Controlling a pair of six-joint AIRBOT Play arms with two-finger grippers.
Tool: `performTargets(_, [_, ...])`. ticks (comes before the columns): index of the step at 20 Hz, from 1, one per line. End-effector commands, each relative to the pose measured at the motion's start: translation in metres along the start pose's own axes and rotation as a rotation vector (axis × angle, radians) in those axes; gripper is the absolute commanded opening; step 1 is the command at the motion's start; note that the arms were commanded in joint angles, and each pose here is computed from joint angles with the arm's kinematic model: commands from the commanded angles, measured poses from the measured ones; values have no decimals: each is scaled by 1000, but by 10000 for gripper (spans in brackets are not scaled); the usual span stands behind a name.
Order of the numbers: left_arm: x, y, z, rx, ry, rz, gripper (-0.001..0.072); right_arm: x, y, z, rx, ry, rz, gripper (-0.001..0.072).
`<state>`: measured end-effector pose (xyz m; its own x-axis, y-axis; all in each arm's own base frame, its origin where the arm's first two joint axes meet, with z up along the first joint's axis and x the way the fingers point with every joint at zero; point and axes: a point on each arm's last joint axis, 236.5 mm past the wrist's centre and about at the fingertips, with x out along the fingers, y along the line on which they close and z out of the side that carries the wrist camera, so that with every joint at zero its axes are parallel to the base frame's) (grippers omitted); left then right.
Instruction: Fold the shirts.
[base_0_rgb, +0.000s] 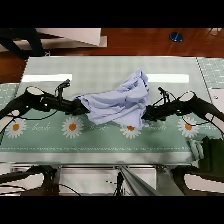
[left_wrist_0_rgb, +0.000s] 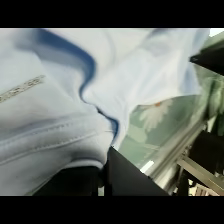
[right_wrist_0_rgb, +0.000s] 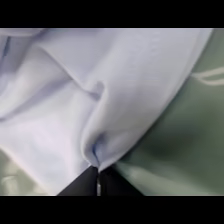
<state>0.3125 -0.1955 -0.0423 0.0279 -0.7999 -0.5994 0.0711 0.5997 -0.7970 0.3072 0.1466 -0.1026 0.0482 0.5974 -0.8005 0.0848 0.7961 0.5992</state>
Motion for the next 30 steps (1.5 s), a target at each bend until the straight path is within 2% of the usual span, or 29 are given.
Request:
performTargets(1, [-33,-55,18,120,-28,-110,25,-51,58,16,-110,-68,116,23])
performTargets(6, [-164,-190,63,416,-363,-238,25,-204,150,47,-348,-474,148,22])
performTargets(8, [-213,-237,58,515,-480,-235,25,-270,193,40,-450,-645,157,22])
performTargets(12, [-284,-316,20,678,-658,-188,25,-390,270,4,-622,-974,168,22])
performTargets(16, [-316,-385,-47,808,-765,-175,25,-460,303,-39,-678,-1154,136,22])
performTargets(20, [-322,-423,-112,832,-809,-200,25,-487,317,-80,-704,-1202,112,22])
performTargets(23, [-309,-418,-144,769,-772,-160,25,-492,293,-98,-652,-1182,-26,22])
performTargets(27, [-280,-371,-169,596,-600,-20,25,-465,231,-120,-547,-982,-261,22])
performTargets(30, [-268,-342,-179,521,-491,54,25,-429,198,-130,-485,-754,-323,21])
